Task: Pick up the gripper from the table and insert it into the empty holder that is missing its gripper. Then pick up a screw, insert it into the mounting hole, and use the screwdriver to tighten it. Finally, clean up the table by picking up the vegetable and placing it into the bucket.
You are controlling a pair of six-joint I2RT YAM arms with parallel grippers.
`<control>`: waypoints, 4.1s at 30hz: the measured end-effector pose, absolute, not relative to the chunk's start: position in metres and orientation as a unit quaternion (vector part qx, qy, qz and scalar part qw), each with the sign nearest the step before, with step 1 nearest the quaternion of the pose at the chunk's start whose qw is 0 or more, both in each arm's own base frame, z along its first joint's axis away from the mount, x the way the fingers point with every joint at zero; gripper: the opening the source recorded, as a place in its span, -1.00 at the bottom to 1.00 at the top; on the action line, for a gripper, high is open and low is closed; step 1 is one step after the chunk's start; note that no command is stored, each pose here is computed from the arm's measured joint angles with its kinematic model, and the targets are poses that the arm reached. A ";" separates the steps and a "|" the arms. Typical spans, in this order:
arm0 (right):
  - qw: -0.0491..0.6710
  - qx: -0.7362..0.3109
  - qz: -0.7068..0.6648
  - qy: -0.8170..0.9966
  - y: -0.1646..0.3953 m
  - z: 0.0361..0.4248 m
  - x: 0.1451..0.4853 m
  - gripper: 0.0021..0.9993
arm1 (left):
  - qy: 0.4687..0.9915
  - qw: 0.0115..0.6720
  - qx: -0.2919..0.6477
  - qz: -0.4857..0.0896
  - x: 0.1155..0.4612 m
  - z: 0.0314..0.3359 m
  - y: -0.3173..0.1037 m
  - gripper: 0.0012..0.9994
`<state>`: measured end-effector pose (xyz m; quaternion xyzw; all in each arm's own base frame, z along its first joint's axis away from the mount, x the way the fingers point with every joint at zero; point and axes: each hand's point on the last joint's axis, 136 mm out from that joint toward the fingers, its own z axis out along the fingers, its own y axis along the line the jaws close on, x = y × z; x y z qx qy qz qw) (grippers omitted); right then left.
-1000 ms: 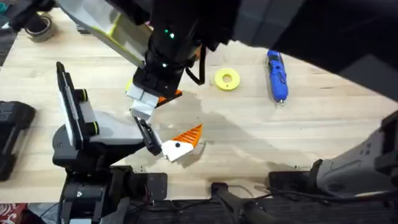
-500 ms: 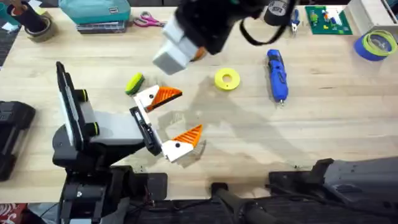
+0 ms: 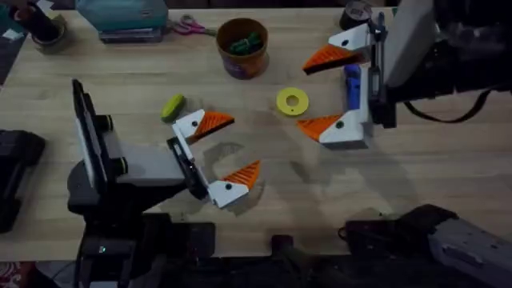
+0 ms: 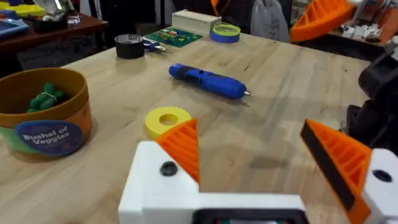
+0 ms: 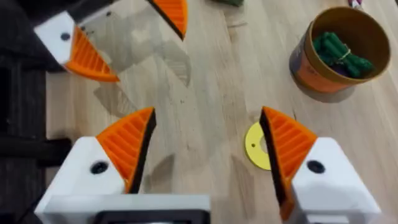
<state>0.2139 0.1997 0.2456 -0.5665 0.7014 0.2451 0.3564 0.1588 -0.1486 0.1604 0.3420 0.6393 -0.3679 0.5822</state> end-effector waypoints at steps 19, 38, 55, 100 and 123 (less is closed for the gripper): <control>0.378 -0.619 0.243 0.644 0.186 0.226 0.220 0.99 | 0.639 0.582 0.342 -0.368 0.159 0.160 -0.149 0.97; 0.379 -0.620 0.242 0.643 0.186 0.226 0.220 0.99 | 0.639 0.582 0.342 -0.368 0.159 0.160 -0.149 -0.08; 0.344 -0.251 0.103 0.899 0.112 0.241 0.286 0.99 | 0.638 0.583 0.344 -0.366 0.159 0.160 -0.149 -0.97; 0.087 -0.049 0.002 0.995 0.023 0.111 0.377 0.99 | 0.638 0.583 0.344 -0.366 0.159 0.160 -0.149 -0.97; 0.082 -0.054 0.013 0.995 0.014 0.055 0.380 0.99 | 0.638 0.583 0.344 -0.366 0.159 0.160 -0.149 -0.97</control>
